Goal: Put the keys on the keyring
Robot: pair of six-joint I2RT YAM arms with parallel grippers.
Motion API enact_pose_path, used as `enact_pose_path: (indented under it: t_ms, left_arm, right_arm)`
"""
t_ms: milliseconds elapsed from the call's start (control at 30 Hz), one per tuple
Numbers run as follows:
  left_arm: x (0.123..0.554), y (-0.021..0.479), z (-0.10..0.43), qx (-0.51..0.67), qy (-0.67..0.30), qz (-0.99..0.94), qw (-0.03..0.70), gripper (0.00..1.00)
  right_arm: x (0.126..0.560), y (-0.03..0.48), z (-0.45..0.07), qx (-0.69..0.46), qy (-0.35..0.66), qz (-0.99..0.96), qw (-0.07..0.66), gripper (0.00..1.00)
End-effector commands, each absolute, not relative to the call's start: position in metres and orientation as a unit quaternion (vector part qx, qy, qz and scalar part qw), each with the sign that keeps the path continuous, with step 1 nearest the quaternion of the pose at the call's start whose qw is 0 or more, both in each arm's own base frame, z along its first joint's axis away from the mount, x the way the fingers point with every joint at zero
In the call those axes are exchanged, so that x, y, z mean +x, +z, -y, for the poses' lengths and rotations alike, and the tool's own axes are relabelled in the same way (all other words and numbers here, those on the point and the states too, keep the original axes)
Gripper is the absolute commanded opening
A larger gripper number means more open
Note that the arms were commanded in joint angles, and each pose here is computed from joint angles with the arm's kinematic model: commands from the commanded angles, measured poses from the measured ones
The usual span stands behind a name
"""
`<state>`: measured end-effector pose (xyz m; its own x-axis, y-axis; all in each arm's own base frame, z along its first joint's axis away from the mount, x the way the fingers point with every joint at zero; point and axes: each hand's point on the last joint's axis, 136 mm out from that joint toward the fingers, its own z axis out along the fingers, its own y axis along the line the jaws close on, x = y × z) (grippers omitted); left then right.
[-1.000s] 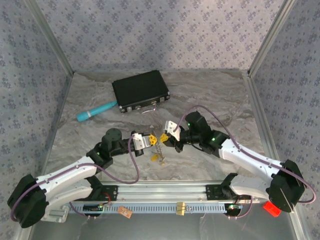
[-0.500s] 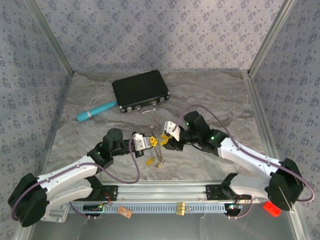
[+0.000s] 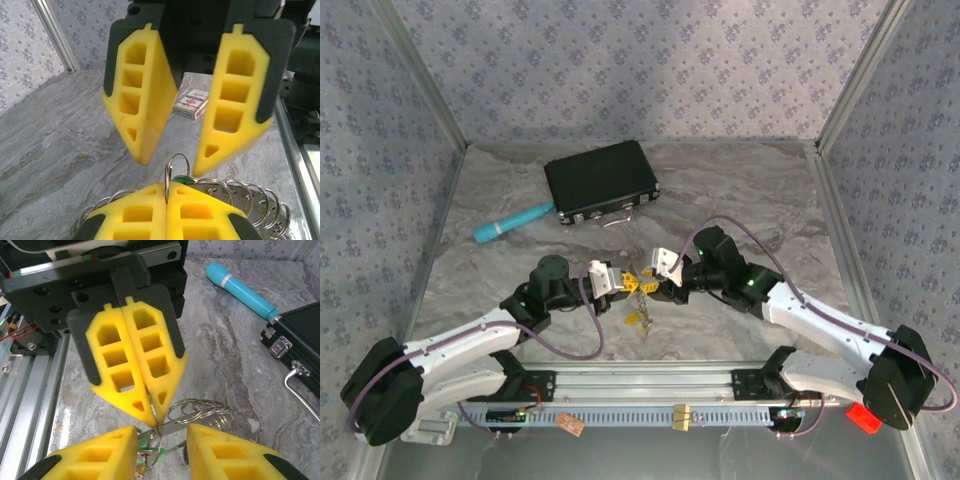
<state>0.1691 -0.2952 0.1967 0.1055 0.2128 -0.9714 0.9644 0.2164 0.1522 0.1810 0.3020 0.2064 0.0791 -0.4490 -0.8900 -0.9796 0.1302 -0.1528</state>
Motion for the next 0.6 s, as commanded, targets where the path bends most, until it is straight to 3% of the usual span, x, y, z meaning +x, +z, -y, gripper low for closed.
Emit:
enact_pose_path:
  t_ms: [0,367,500,567]
  left_arm:
    - [0.159,0.214,0.301,0.522,-0.379,-0.534,0.546,0.0]
    - [0.157,0.216,0.303,0.526,-0.387,-0.526,0.545,0.0]
    - [0.16,0.216,0.305,0.521,-0.387,-0.531,0.545,0.0]
    - [0.166,0.212,0.304,0.516,-0.377,-0.547,0.54,0.09]
  right_arm:
    - [0.186,0.215,-0.306,-0.591,0.29,-0.599,0.456,0.31]
    - [0.178,0.216,-0.316,-0.602,0.314,-0.585,0.444,0.19]
    - [0.177,0.216,-0.317,-0.604,0.318,-0.581,0.443,0.0]
    - [0.177,0.214,-0.316,-0.606,0.312,-0.585,0.441,0.0]
